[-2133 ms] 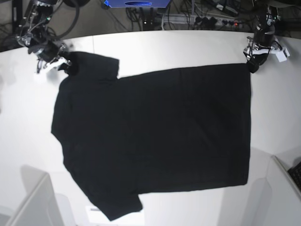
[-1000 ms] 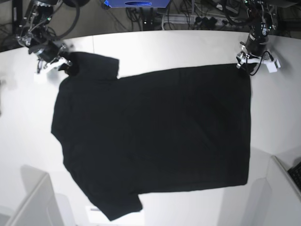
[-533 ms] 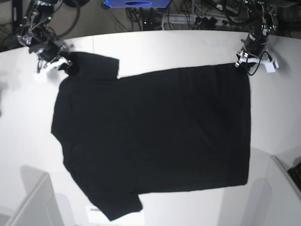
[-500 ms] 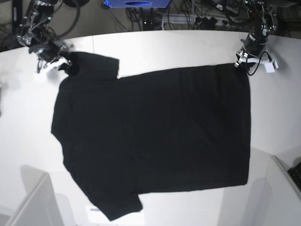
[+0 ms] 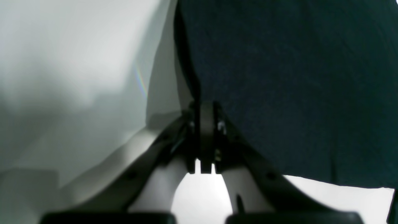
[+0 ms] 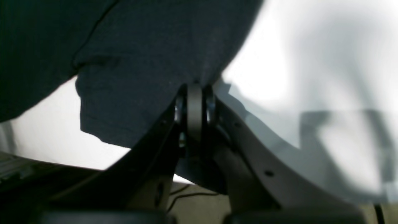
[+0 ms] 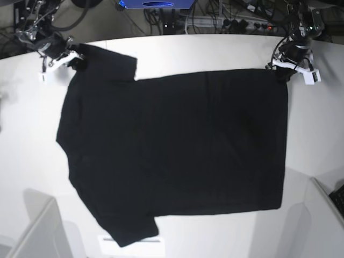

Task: Fold the T-shirt properly
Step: 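Lift both shoulder corners and drag the shirt toward the robot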

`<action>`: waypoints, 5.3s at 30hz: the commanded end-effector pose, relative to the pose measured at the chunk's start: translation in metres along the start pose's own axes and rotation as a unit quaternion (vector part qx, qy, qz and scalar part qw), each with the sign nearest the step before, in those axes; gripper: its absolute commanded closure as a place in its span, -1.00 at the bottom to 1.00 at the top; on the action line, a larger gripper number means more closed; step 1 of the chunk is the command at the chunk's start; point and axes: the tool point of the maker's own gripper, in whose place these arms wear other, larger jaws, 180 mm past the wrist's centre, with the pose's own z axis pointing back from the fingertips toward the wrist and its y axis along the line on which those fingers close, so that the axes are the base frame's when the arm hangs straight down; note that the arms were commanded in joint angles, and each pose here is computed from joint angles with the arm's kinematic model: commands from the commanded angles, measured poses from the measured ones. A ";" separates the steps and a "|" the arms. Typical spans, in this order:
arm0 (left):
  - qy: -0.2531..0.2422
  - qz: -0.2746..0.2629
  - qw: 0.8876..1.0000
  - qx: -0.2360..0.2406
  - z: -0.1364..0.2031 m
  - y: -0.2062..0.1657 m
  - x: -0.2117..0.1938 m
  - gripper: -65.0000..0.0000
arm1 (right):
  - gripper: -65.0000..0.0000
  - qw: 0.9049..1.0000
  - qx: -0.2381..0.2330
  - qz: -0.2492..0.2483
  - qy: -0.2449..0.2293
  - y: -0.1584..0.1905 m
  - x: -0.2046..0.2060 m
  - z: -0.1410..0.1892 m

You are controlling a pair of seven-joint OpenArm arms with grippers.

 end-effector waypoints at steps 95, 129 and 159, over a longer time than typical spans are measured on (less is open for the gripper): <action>-0.083 0.067 0.994 0.007 -0.023 -0.009 0.086 1.00 | 1.00 0.995 0.074 0.037 -0.059 0.099 0.173 -0.040; -0.097 0.093 0.991 -0.003 -0.044 -0.013 0.105 1.00 | 1.00 0.997 0.047 0.017 -0.066 0.101 0.201 -0.049; -0.115 0.086 0.990 -0.010 -0.044 -0.016 0.124 -0.30 | 0.30 0.997 0.051 0.001 -0.056 0.099 0.207 -0.057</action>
